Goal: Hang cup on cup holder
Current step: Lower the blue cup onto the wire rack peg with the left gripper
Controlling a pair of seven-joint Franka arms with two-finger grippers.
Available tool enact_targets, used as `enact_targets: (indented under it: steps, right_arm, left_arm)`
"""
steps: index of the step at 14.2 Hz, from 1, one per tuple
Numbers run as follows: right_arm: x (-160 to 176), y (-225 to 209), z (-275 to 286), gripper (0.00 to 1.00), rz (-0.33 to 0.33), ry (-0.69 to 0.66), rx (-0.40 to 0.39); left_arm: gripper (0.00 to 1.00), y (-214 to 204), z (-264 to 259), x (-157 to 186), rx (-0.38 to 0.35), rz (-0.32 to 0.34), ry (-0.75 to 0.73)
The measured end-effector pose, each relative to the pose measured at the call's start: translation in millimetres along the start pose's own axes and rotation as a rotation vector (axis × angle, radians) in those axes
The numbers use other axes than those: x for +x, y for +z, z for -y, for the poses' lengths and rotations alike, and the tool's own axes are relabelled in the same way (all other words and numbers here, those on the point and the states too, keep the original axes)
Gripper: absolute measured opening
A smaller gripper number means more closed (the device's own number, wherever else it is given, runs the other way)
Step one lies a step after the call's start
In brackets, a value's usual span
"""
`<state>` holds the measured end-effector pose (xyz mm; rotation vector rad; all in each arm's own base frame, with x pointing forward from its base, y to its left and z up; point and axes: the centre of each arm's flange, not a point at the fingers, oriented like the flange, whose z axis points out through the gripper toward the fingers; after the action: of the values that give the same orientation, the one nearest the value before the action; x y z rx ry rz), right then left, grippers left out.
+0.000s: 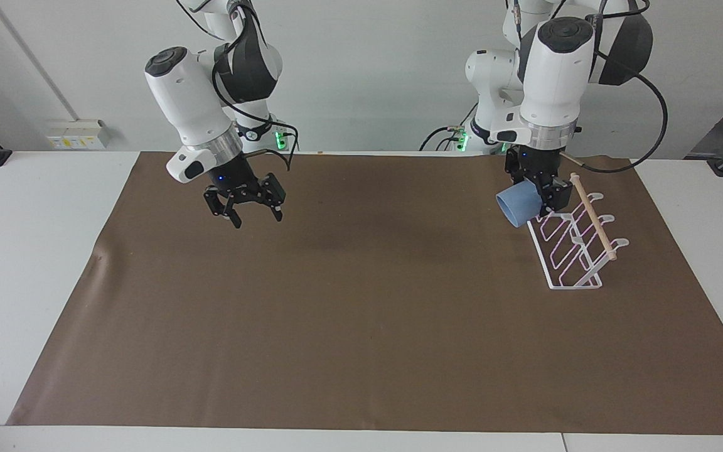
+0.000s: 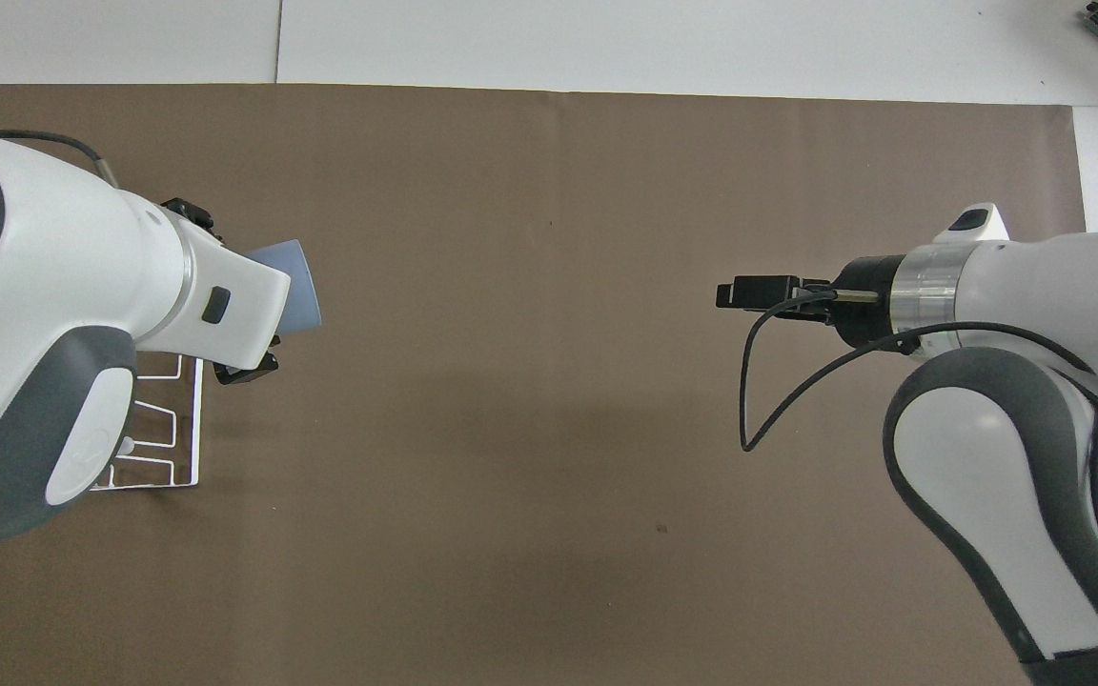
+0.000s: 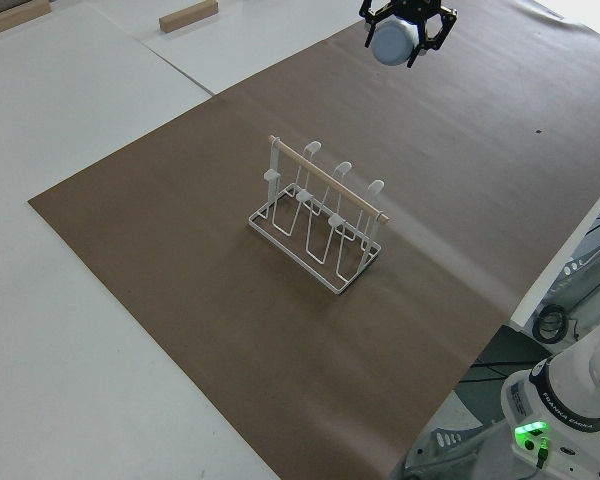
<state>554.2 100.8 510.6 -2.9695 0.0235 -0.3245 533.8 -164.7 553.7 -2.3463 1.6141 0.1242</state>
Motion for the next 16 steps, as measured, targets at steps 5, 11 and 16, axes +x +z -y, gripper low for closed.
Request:
enact_targets:
  steps: [5, 11, 16]
  right_arm:
    - [10.3, -77.1, -14.2, 1.0, 0.053, 0.028, -0.081]
    - [11.2, -149.2, -58.6, 1.0, 0.122, 0.084, -0.133]
    - [14.4, -155.5, -92.1, 1.0, 0.132, 0.046, -0.148]
  left_arm:
    - [0.81, 61.0, -2.6, -7.6, 0.053, 0.289, 0.096]
    - [0.81, 91.8, 9.4, -8.4, 0.21, 0.486, 0.304]
    - [0.81, 113.3, 17.6, -20.8, 0.242, 0.522, 0.383]
